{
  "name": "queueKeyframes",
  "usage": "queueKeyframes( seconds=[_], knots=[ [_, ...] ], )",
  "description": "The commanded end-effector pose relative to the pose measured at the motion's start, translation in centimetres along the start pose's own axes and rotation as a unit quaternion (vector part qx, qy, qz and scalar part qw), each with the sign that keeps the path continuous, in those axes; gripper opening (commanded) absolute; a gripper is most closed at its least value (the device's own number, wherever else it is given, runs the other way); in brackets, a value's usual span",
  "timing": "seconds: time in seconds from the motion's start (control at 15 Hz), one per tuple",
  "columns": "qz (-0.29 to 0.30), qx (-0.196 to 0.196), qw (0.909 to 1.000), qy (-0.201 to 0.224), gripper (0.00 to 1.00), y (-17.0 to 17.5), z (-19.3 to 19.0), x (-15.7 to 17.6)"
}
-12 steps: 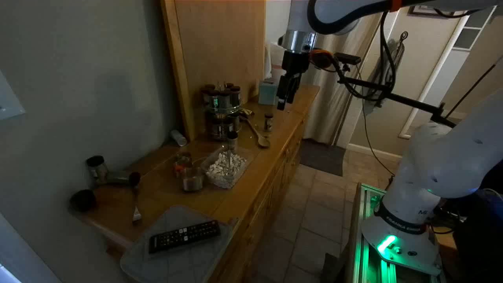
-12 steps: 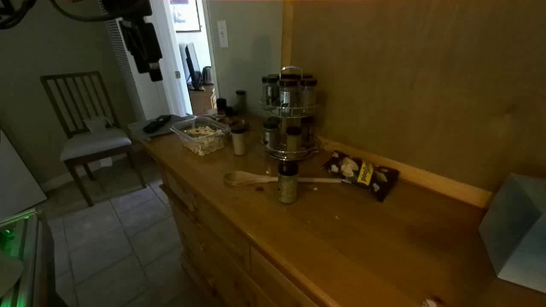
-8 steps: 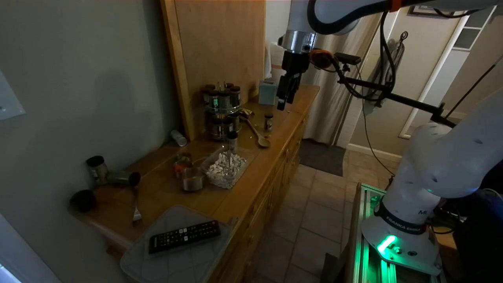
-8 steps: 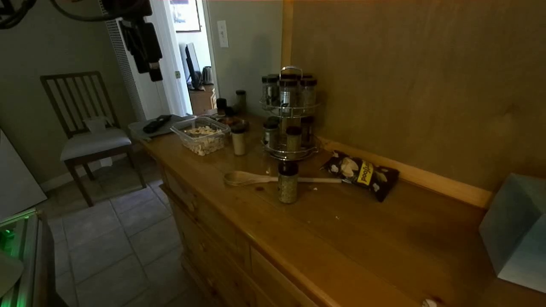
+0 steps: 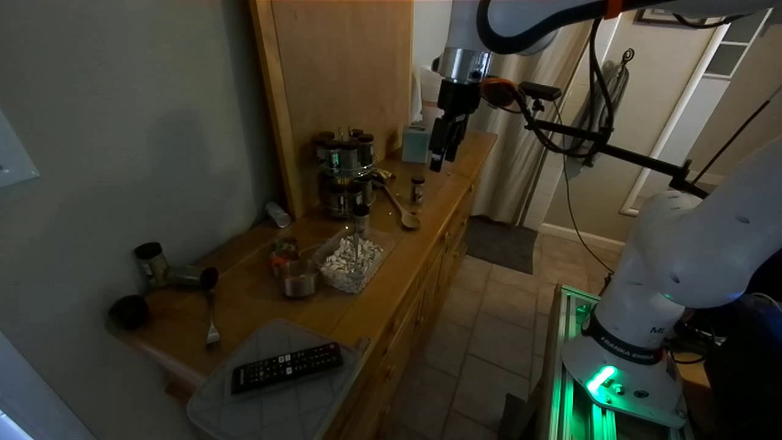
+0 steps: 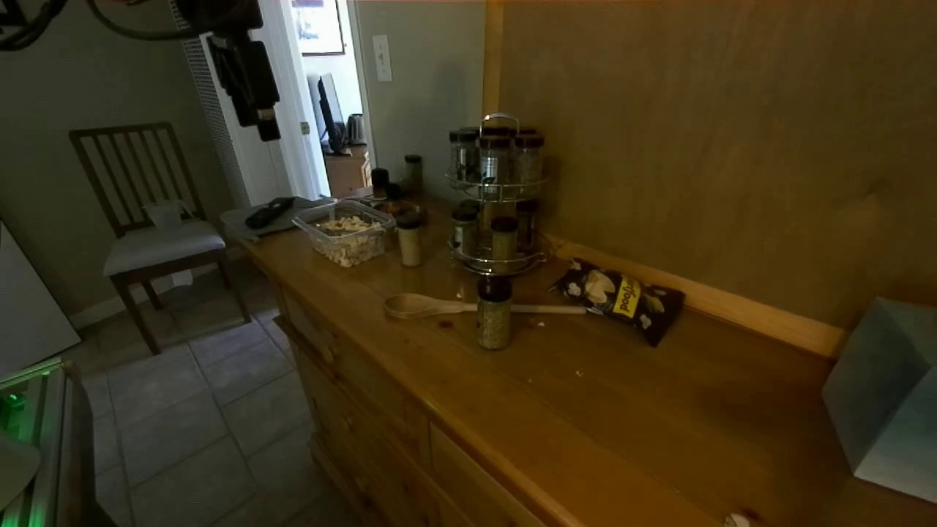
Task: Pick up the jar on the left and put it on the stand.
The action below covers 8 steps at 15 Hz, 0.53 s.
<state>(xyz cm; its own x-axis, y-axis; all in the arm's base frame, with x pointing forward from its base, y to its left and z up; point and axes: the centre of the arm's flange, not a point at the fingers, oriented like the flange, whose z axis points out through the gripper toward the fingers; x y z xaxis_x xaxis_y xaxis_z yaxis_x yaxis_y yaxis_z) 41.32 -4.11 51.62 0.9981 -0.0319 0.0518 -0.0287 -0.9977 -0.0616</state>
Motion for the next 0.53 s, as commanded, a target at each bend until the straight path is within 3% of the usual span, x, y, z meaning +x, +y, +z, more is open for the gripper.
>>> queueKeyframes(
  seconds=[0.0, 0.47],
  knots=[
    [0.028, 0.009, 0.9996, -0.001, 1.00, 0.4, 0.8, 2.3],
    [0.060, -0.014, 0.9981, 0.005, 1.00, 0.3, 3.5, 6.4]
  ],
)
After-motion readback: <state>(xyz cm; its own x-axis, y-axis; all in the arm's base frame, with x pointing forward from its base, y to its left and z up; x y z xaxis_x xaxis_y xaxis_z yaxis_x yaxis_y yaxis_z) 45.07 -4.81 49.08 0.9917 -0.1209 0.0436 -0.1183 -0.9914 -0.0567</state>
